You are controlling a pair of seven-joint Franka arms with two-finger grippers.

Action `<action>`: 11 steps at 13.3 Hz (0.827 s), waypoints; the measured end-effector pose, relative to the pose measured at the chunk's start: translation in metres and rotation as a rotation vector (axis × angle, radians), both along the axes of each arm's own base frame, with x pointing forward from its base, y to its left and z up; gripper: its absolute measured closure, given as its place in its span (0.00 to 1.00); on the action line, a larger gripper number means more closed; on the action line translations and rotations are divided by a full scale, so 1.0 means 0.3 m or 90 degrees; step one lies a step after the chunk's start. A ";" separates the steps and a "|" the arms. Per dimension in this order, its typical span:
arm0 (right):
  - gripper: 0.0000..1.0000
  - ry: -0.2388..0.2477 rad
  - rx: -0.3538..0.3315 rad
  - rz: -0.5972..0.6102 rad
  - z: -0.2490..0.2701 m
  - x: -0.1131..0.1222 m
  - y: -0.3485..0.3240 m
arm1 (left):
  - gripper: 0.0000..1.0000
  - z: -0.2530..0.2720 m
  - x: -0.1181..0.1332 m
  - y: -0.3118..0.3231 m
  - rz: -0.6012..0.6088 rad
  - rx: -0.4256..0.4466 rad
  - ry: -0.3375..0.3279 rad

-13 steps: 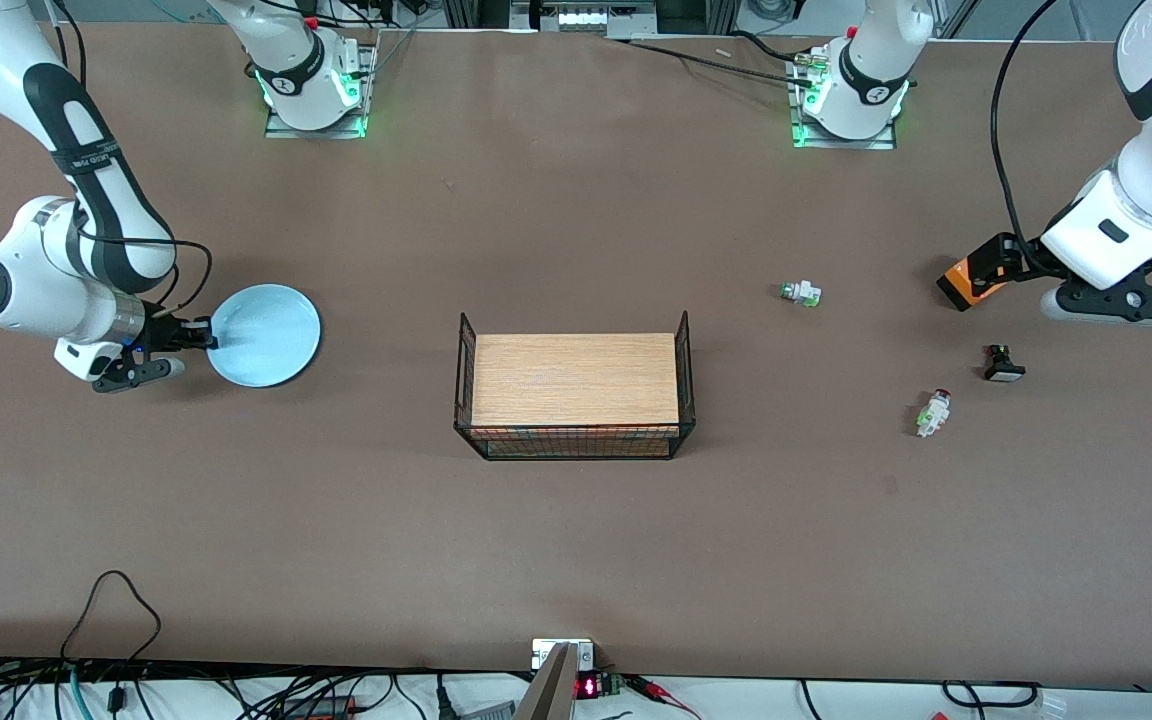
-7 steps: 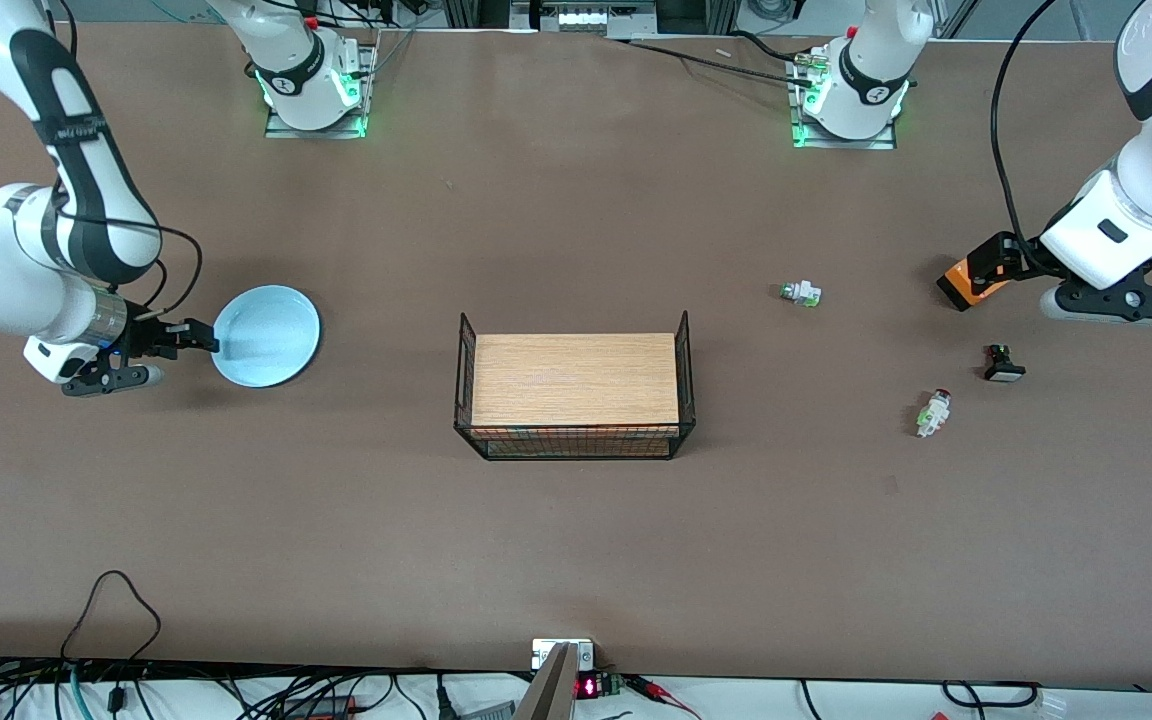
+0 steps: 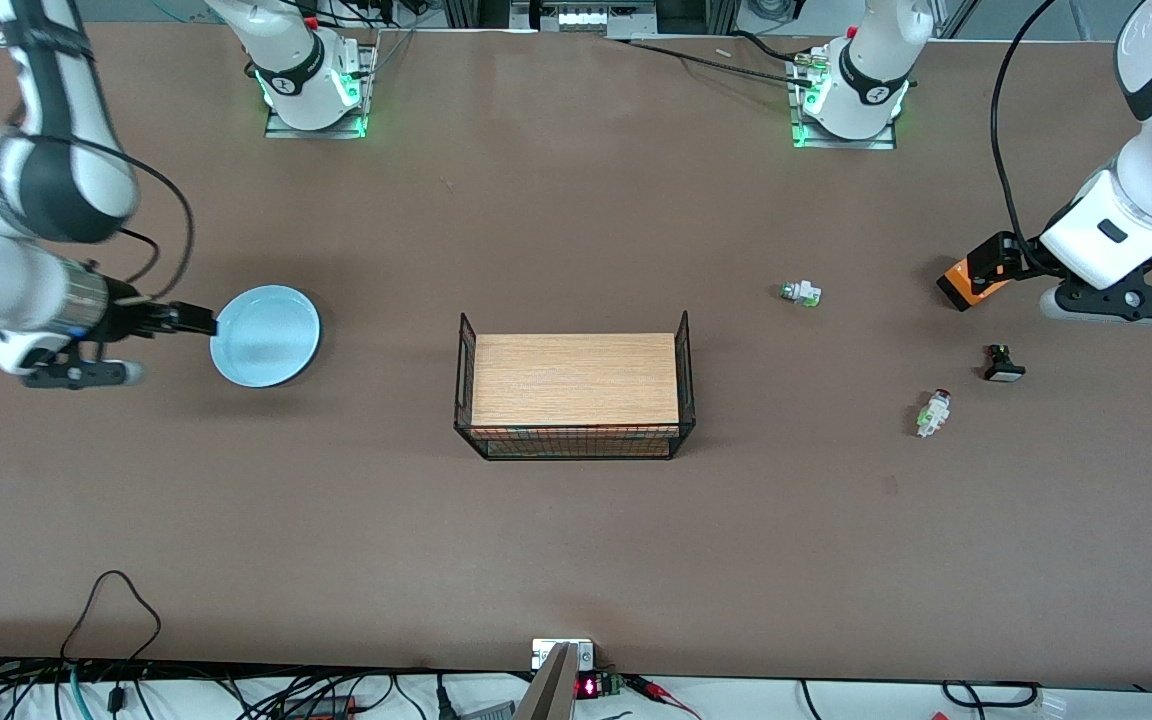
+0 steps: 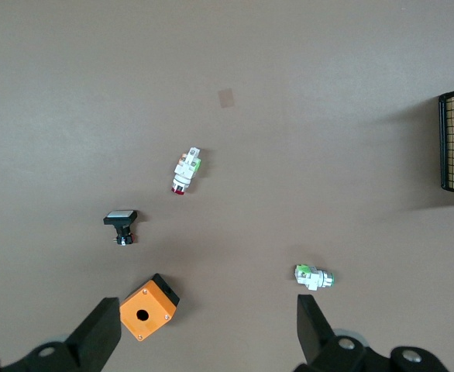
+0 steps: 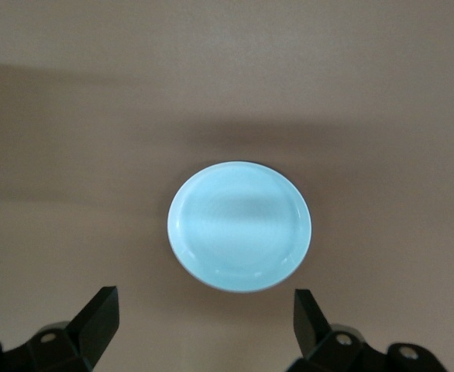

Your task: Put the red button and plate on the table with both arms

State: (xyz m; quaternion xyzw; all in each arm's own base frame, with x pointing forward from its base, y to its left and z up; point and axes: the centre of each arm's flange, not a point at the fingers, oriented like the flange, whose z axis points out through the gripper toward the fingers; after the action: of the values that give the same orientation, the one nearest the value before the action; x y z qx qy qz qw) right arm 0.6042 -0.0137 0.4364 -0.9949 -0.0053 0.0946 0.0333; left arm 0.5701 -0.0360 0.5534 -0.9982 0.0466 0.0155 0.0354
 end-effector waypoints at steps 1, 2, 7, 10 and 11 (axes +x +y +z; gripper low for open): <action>0.00 0.004 -0.004 -0.009 0.100 0.007 0.007 | 0.00 0.000 0.000 0.000 0.000 0.000 0.000; 0.00 0.004 -0.008 -0.013 0.189 0.010 0.017 | 0.00 0.000 0.000 0.000 0.000 0.000 0.000; 0.00 -0.028 -0.049 -0.038 0.428 0.017 -0.006 | 0.00 -0.001 -0.002 0.000 0.001 0.000 0.003; 0.00 -0.048 -0.063 -0.068 0.523 0.001 -0.085 | 0.00 -0.001 -0.002 0.000 0.001 0.000 0.004; 0.00 -0.058 -0.063 -0.071 0.564 -0.015 -0.092 | 0.00 -0.001 -0.002 0.000 0.001 0.000 0.004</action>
State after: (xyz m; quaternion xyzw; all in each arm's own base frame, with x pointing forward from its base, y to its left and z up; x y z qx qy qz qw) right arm 0.5997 -0.0415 0.6054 -0.9974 0.0532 0.0470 -0.0107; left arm 0.5694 -0.0359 0.5530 -0.9981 0.0460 0.0186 0.0355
